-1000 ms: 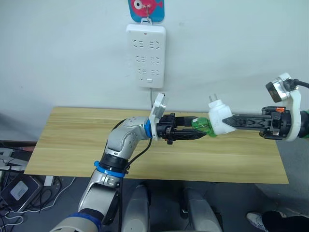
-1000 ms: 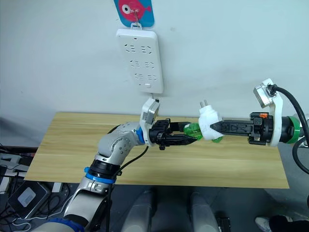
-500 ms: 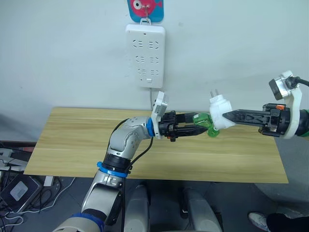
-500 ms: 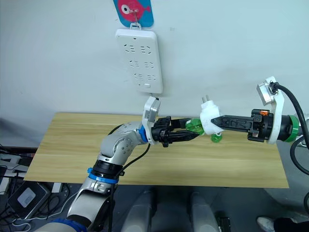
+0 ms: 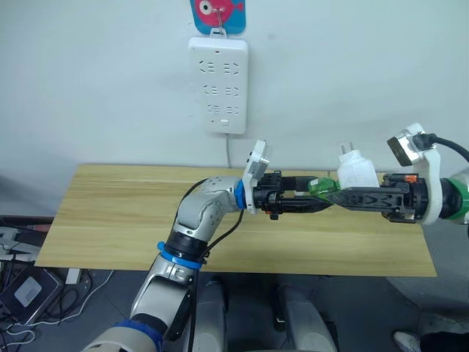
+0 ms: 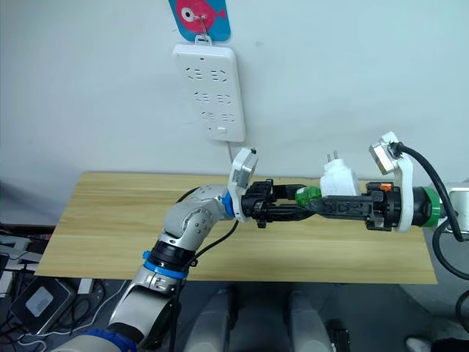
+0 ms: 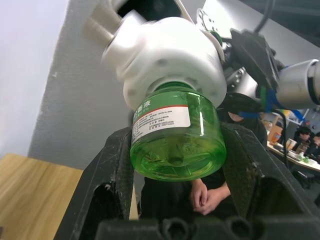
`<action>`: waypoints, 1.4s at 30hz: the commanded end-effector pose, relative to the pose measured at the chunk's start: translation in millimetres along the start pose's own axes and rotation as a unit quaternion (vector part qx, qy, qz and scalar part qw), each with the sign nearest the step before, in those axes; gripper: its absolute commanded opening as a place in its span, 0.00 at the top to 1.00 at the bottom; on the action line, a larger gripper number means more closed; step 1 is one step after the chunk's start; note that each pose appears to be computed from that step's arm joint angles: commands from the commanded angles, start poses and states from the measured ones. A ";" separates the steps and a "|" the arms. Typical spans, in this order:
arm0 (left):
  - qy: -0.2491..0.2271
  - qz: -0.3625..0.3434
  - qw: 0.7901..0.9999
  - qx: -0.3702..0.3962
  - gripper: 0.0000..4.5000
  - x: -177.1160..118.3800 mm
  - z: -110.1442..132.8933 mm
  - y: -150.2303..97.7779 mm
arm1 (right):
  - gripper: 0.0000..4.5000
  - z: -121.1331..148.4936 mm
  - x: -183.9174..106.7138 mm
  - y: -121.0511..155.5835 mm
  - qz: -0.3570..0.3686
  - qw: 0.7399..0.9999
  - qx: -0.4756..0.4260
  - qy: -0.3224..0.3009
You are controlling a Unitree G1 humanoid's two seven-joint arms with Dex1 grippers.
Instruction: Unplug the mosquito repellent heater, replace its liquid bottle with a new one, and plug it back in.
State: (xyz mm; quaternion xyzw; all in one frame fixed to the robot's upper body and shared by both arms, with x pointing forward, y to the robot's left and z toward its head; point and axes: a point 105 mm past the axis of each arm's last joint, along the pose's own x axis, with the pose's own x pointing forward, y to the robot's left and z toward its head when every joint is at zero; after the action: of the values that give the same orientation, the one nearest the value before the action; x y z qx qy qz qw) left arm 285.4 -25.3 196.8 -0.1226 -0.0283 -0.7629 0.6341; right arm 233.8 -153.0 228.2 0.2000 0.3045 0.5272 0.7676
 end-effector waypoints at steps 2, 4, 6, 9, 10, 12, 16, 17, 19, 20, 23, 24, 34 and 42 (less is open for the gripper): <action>-0.013 -0.016 1.000 0.003 0.50 2.9 10.4 -4.9 | 0.01 -10.5 -3.6 16.7 0.029 0.999 -0.007 0.022; -0.013 -0.020 1.000 0.002 0.50 3.6 11.7 -6.2 | 0.01 -17.4 -4.0 16.3 0.028 0.999 0.000 0.030; -0.013 -0.020 1.000 0.003 0.50 4.2 12.9 -6.0 | 0.01 -23.1 -5.3 14.2 0.021 0.999 0.009 0.033; -0.013 -0.017 1.000 0.004 0.50 3.3 14.6 -4.2 | 0.01 -36.2 -12.2 15.3 0.015 0.998 0.029 0.054; -0.012 -0.017 1.000 0.005 0.50 2.4 15.4 -3.8 | 0.01 -43.9 -16.4 16.0 0.007 0.997 0.040 0.069; -0.005 -0.024 1.000 0.003 0.50 -0.2 16.5 -5.6 | 0.01 -56.6 -29.7 -5.1 -0.068 0.993 0.065 0.071; 0.012 -0.043 0.999 -0.007 0.50 -5.4 15.4 -11.5 | 0.15 -51.1 -54.4 -45.8 -0.171 0.983 0.068 0.008; 0.022 -0.052 0.998 -0.013 0.50 -8.9 14.4 -15.0 | 0.23 -44.6 -59.5 -55.4 -0.188 0.980 0.064 -0.016; 0.041 -0.067 0.997 -0.024 0.50 -16.1 13.3 -20.6 | 0.38 -33.7 -61.6 -66.8 -0.202 0.977 0.050 -0.045; 0.048 -0.072 0.996 -0.027 0.50 -18.9 13.0 -22.7 | 0.46 -29.3 -59.5 -69.1 -0.197 0.978 0.043 -0.054; 0.053 -0.074 0.995 -0.032 0.50 -22.4 13.6 -23.6 | 0.72 -22.6 -50.8 -72.4 -0.183 0.981 0.031 -0.063; 0.058 -0.076 0.995 -0.034 0.50 -23.5 12.6 -24.0 | 0.81 -16.7 -41.9 -71.3 -0.165 0.983 0.025 -0.074; 0.044 -0.027 0.998 -0.034 0.50 -23.3 10.5 -8.7 | 0.99 -26.0 9.7 -2.3 0.011 0.999 0.012 -0.031; 0.050 -0.012 0.998 -0.022 0.50 -22.4 1.7 -3.3 | 0.99 -32.7 9.7 26.0 0.055 0.998 -0.020 -0.007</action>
State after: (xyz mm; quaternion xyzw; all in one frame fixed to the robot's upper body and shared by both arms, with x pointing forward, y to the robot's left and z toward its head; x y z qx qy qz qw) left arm 289.4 -0.3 190.6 -0.1036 0.0335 -0.7703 0.6284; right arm 201.2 -138.0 203.4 0.2129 0.3028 0.5506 0.7483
